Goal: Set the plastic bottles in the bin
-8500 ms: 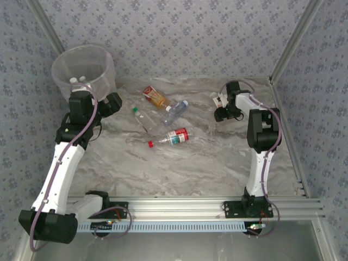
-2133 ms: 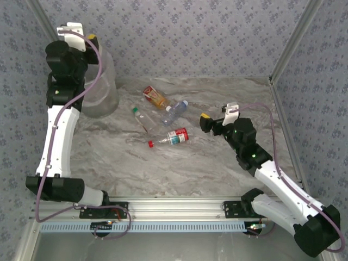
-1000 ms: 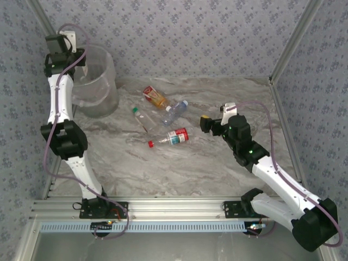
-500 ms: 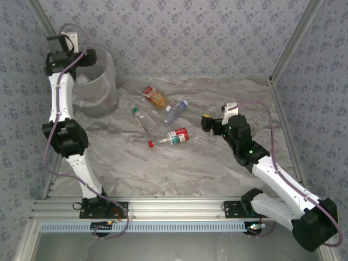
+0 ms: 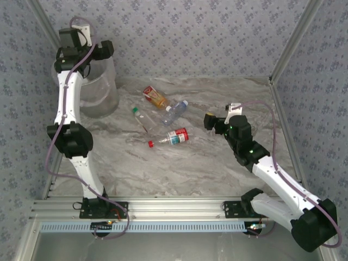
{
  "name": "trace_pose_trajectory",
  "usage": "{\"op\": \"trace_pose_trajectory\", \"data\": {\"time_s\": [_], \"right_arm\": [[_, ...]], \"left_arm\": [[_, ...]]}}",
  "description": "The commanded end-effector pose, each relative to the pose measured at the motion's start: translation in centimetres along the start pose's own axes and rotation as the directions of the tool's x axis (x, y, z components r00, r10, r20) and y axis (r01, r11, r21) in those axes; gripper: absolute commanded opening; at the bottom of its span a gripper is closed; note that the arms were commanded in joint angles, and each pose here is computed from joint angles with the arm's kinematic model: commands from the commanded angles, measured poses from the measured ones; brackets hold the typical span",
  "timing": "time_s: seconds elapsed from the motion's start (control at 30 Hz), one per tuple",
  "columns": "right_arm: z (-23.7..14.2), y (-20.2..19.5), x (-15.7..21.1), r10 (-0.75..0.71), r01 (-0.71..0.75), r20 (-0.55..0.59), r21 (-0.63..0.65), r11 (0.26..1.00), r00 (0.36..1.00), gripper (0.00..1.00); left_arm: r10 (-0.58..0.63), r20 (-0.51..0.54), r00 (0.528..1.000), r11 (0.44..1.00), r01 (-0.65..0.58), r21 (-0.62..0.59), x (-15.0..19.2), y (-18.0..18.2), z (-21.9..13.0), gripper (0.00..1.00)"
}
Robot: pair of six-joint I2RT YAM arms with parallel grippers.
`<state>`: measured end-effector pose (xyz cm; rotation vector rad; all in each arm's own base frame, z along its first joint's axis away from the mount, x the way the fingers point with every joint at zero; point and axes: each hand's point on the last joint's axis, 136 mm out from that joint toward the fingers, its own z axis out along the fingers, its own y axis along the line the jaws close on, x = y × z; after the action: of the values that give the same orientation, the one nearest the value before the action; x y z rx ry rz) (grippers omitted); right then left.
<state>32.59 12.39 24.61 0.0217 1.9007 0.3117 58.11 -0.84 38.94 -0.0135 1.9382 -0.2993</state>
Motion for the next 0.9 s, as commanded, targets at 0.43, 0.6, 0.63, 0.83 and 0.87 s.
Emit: {"op": "trace_pose_trajectory", "data": {"time_s": [0.43, 0.6, 0.63, 0.83, 0.87], "right_arm": [[0.0, -0.8, 0.8, 0.046, -0.046, -0.028, 0.008, 0.999, 0.999, 1.0], [0.0, -0.4, 0.8, 0.024, -0.025, -0.035, -0.017, 1.0, 0.999, 1.0], [0.1, -0.5, 0.8, 0.023, -0.023, -0.035, -0.015, 1.0, 0.999, 1.0], [0.3, -0.5, 0.8, 0.027, -0.027, -0.03, -0.014, 1.0, 0.999, 1.0], [0.4, -0.5, 0.8, 0.027, -0.027, -0.032, -0.014, 1.0, 0.999, 1.0]], "left_arm": [[-0.132, 0.052, 0.99, 0.963, 0.14, -0.231, 4.0, -8.0, -9.8, 1.0], [-0.199, 0.008, 0.98, 0.945, 0.194, -0.265, 9.1, -9.2, -9.7, 0.99], [-0.212, -0.007, 0.977, 0.942, 0.203, -0.267, 10.3, -9.5, -9.6, 0.99], [-0.346, -0.088, 0.934, 0.883, 0.292, -0.367, 17.8, -9.4, -8.2, 1.0], [-0.373, -0.095, 0.923, 0.871, 0.313, -0.378, 18.8, -9.3, -7.9, 1.0]]}}
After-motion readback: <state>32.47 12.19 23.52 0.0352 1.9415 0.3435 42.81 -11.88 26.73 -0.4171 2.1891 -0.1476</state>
